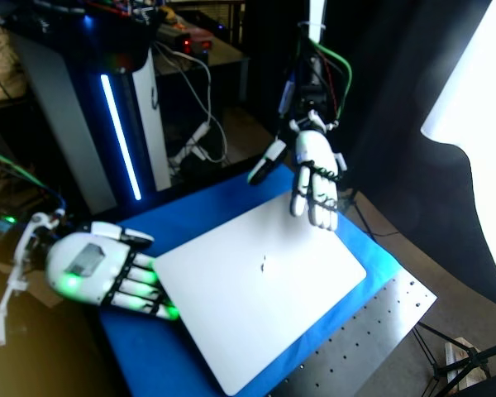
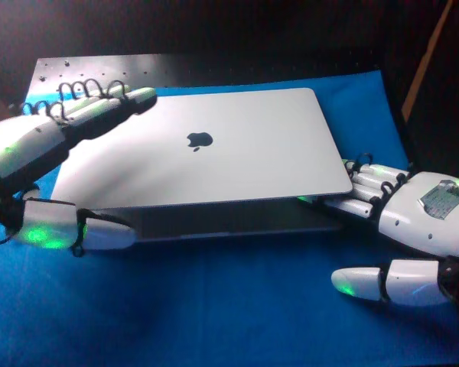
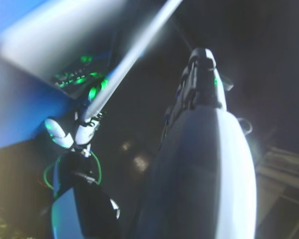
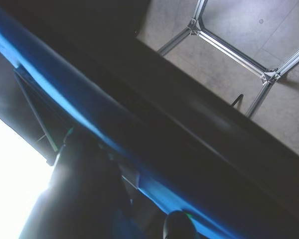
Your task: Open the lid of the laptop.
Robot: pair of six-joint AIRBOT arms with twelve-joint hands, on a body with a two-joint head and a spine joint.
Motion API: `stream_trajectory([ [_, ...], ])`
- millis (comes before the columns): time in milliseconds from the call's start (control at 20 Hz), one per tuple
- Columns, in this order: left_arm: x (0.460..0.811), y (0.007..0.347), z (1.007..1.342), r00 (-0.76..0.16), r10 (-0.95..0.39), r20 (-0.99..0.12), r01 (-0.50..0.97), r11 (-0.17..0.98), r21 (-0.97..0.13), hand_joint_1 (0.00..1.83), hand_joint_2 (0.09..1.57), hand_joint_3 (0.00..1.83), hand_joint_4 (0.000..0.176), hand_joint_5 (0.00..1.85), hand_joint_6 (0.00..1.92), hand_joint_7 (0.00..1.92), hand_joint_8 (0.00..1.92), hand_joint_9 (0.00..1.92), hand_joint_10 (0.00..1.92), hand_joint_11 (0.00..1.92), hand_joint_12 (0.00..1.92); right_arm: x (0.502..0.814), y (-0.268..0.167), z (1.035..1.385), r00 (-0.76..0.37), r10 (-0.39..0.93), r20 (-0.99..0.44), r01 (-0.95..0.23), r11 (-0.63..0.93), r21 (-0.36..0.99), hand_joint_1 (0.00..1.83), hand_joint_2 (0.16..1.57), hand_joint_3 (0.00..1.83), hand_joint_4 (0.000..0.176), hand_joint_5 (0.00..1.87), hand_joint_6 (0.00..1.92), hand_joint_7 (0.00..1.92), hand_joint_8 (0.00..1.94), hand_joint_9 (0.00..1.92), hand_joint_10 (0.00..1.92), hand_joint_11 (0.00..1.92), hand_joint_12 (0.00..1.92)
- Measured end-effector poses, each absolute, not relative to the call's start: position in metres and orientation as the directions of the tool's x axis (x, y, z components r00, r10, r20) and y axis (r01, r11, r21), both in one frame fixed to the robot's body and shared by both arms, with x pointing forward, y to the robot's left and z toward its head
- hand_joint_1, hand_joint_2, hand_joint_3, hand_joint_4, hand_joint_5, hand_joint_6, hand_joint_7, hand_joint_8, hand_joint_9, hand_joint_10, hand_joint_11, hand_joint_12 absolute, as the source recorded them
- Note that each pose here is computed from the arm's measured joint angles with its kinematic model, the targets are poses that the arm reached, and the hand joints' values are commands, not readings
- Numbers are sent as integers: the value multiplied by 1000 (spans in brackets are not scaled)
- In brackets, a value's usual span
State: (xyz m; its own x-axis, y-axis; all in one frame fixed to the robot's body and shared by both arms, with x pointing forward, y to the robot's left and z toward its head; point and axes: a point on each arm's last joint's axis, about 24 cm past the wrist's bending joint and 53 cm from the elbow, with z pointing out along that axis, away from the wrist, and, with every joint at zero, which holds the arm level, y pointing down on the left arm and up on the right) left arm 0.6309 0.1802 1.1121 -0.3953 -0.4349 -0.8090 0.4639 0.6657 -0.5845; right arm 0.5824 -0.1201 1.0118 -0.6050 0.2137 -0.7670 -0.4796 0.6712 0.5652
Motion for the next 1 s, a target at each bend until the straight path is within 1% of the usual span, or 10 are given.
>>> stream_trajectory([
  [50,638,178,1112,-371,-389,-843,472,703,-532,894,953,27,176,0,0,0,0,0,0,0,0,582,-120,1012,-606,215,-766,-478,671,567,0,1292,0,0,0,0,0,0,0,0,0,0],
  [200,646,176,1110,-352,-345,-870,473,737,-483,901,992,1,176,0,0,0,0,0,0,0,0,583,-120,1012,-606,215,-765,-478,671,567,0,1293,1,0,0,0,0,0,0,0,0,0],
  [450,657,175,1109,-345,-347,-872,460,748,-479,922,1035,14,176,0,0,0,0,0,0,0,0,583,-121,1012,-608,221,-762,-472,672,571,0,1285,0,0,0,0,0,0,0,0,0,0],
  [500,661,174,1113,-335,-355,-873,462,745,-481,917,1015,2,164,0,0,0,0,0,0,0,0,584,-121,1012,-609,224,-761,-469,672,573,0,1287,0,0,0,0,0,0,0,0,0,0],
  [600,666,173,1120,-317,-380,-869,461,739,-491,866,1019,3,154,0,0,0,0,0,0,0,0,584,-122,1012,-610,225,-760,-467,673,574,0,1273,0,0,0,0,0,0,0,0,0,0],
  [750,674,170,1139,-270,-442,-856,470,716,-517,913,992,0,163,0,0,0,0,0,0,0,0,584,-121,1012,-611,227,-759,-466,671,576,0,1271,0,0,0,0,0,0,0,0,0,0],
  [850,680,174,1154,-222,-493,-841,472,701,-535,902,1013,2,143,0,0,0,0,0,0,0,0,584,-120,1011,-613,226,-757,-466,670,578,0,1277,0,0,2,1,0,0,0,0,0,0],
  [900,682,177,1160,-204,-518,-831,468,694,-547,840,1016,3,140,0,0,0,0,0,0,0,0,583,-120,1011,-613,225,-757,-468,669,578,0,1277,0,0,7,3,0,0,0,0,0,0],
  [950,683,180,1163,-190,-531,-826,466,691,-552,905,1023,4,147,0,0,0,0,0,0,0,0,583,-119,1012,-613,224,-758,-470,668,578,0,1276,0,0,0,0,0,0,0,0,0,0],
  [1000,684,181,1165,-185,-539,-822,464,690,-556,915,1030,6,174,0,0,0,0,0,0,0,0,583,-119,1011,-613,224,-758,-470,667,578,0,1279,0,0,4,2,0,0,0,0,0,0],
])
